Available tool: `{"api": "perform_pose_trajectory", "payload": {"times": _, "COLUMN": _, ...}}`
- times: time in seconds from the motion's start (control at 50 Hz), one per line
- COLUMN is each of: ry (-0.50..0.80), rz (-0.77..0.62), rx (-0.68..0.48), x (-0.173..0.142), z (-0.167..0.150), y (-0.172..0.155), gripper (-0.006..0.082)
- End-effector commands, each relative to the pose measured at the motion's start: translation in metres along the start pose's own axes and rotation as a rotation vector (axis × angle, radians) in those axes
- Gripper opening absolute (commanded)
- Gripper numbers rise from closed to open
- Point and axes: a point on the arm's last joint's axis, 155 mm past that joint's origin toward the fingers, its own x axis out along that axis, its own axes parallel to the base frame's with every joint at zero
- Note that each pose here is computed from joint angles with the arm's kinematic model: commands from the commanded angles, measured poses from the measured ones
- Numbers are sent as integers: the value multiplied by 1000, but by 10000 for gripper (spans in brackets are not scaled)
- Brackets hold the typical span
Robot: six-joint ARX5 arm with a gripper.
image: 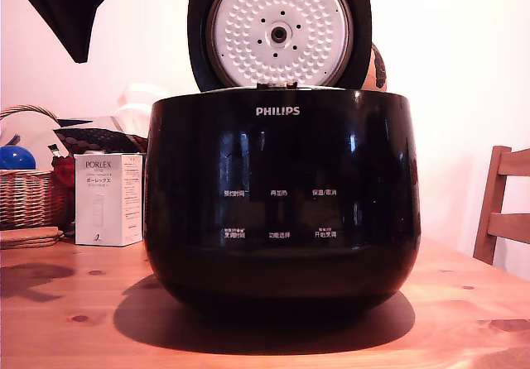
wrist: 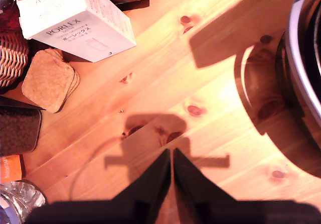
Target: Close the rice cooker by pressing the lid down with medium force
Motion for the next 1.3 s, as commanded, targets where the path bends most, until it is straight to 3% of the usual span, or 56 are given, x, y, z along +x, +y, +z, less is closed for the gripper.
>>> {"api": "perform_pose_trajectory", "payload": {"times": 0.0, "ry": -22, "rz": 17, "rx": -32, "x": -4, "z": 1, "y": 11, "gripper": -22}}
{"api": "perform_pose_trajectory", "payload": {"times": 0.22, "ry": -80, "rz": 52, "rx": -82, "x": -2, "z": 13, "y": 32, "gripper": -22}}
{"api": "perform_pose_trajectory", "payload": {"times": 0.5, "ry": -280, "rz": 71, "rx": -161, "x": -9, "z": 55, "y": 62, "gripper": -22}}
{"api": "perform_pose_trajectory", "payload": {"times": 0.7, "ry": -429, "rz": -96, "rx": -193, "x": -18, "z": 84, "y": 52, "gripper": -22}}
{"api": "perform_pose_trajectory", "payload": {"times": 1.0, "ry": -699, "rz": -345, "rx": -219, "x": -57, "z": 138, "y": 31, "gripper": -22}}
{"api": "perform_pose_trajectory", "payload": {"times": 1.28, "ry": -785, "rz": -550, "rx": -250, "x": -65, "z": 169, "y": 10, "gripper": -22}}
